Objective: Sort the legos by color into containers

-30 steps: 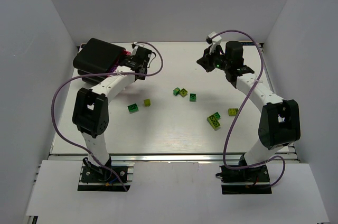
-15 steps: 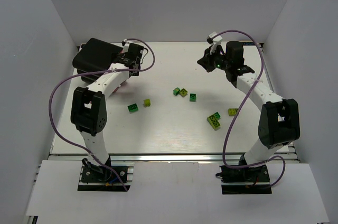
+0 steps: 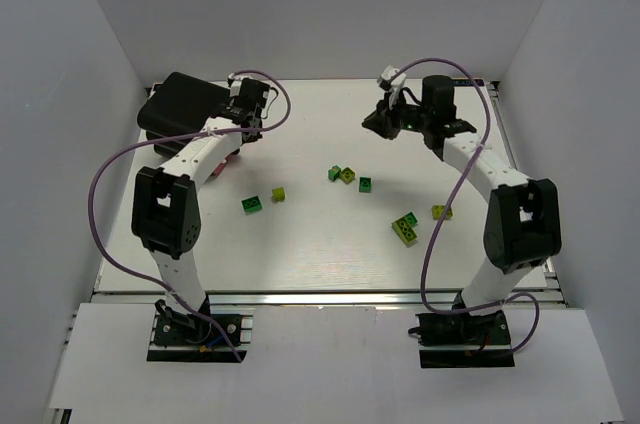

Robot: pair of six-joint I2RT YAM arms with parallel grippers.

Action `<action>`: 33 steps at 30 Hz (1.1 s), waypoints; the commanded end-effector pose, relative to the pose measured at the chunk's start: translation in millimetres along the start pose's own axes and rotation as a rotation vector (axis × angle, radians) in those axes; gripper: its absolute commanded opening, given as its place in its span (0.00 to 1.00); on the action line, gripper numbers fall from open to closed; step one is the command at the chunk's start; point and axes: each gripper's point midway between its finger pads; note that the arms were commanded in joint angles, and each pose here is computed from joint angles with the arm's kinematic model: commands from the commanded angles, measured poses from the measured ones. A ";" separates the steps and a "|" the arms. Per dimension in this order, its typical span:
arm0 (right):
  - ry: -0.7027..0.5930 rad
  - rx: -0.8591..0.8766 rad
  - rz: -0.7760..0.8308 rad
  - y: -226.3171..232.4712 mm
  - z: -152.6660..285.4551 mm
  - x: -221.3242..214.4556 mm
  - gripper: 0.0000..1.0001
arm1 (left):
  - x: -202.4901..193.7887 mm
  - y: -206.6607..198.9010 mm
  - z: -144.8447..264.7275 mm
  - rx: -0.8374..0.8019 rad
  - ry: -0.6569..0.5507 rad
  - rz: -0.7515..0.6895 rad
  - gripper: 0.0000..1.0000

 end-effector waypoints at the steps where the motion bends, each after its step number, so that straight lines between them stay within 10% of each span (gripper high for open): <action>1: -0.043 0.252 0.165 30.7 -28.4 -2.3 0.29 | 21.4 -5.1 42.1 -0.114 -0.017 0.215 0.52; 5: -0.089 0.376 0.205 48.9 -65.4 -0.4 0.49 | 13.4 0.2 59.3 -0.169 0.011 0.387 0.77; 12: -0.121 0.364 0.155 51.6 -103.3 20.9 0.49 | -21.3 20.4 29.4 0.039 0.022 0.606 0.66; 33: -0.040 0.345 0.147 69.9 -63.6 -11.4 0.48 | 20.2 5.8 -33.6 0.220 -0.204 0.566 0.66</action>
Point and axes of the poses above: each gripper's point midway between its finger pads, its own z axis back along the fingers, its own y axis along the line the jaws close on, x = y × z, and after that the axes turned 3 degrees about z, right-handed
